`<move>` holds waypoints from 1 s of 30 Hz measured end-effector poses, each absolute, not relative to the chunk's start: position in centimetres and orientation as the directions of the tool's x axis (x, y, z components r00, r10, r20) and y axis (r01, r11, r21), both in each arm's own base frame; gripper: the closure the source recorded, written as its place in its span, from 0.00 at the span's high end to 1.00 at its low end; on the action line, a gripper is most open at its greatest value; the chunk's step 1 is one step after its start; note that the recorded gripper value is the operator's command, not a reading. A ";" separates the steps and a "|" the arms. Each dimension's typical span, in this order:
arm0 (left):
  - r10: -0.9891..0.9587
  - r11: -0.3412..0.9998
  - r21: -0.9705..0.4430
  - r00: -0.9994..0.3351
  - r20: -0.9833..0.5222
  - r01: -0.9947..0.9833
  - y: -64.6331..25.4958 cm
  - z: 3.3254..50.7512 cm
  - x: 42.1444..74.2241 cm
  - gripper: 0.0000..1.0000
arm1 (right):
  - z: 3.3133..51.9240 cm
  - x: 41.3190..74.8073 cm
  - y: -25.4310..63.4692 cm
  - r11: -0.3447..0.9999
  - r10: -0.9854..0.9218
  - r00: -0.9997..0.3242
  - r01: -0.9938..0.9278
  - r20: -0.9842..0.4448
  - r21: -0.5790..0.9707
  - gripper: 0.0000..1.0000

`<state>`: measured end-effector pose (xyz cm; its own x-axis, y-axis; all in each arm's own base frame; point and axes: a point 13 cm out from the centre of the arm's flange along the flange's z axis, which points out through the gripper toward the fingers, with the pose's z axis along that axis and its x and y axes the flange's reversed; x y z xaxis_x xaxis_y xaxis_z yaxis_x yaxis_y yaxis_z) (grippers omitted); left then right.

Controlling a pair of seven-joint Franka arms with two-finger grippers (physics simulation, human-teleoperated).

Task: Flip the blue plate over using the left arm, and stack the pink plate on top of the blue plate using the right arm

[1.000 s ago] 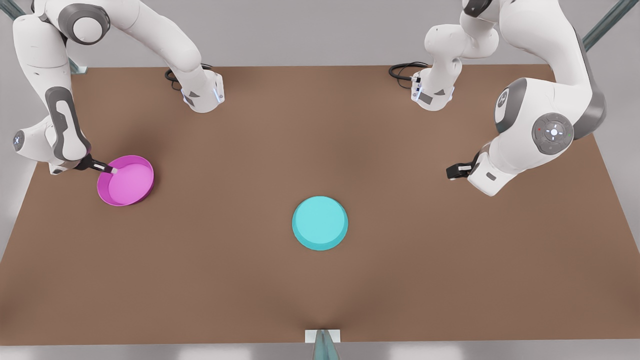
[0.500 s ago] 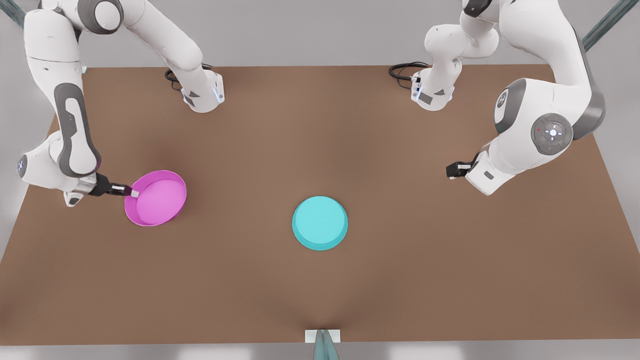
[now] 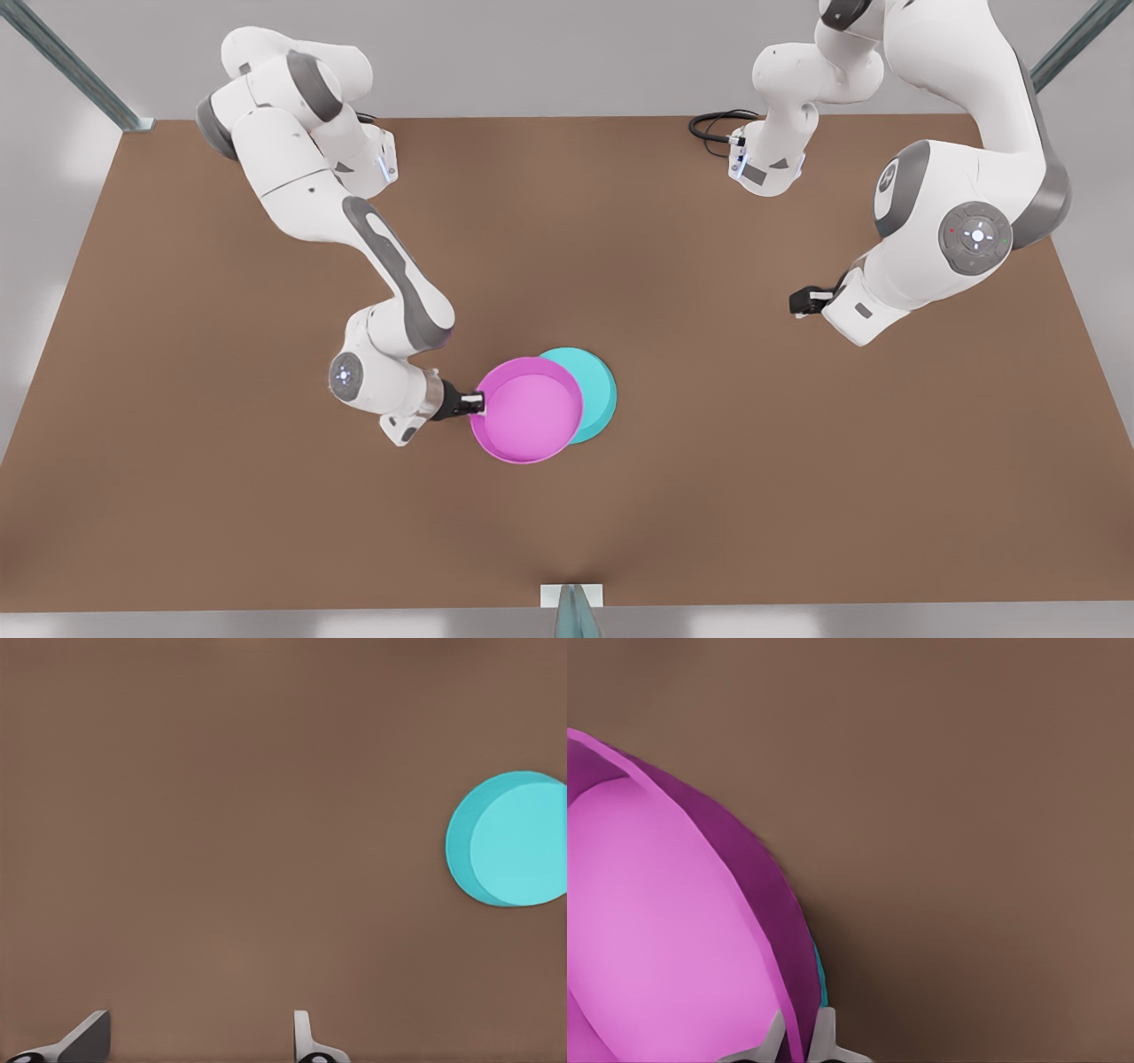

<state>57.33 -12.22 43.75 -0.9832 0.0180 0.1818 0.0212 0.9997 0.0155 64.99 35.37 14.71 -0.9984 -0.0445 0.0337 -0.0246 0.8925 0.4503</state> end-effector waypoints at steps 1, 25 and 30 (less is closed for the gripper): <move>0.019 1.000 0.015 -0.983 0.181 0.022 -12.2 43.8 57.3 1.00 | 14.6 64.6 36.5 0.897 -0.026 -0.999 -0.004 0.044 0.442 0.21; 0.064 0.998 0.011 -0.979 0.194 0.067 -14.2 43.1 56.9 1.00 | 29.3 73.8 6.9 0.705 0.654 -0.750 0.653 0.103 0.275 1.00; 0.081 0.996 0.011 -0.980 0.180 0.084 -15.7 43.0 57.1 1.00 | 47.7 69.4 -10.3 0.830 0.556 -0.823 0.558 -0.117 0.022 1.00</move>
<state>57.08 -15.73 42.97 -0.9803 0.0810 0.1800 0.0844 0.9964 0.0115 69.37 -10.31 47.73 -0.8229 0.5560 -0.1169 0.5575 0.8299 0.0218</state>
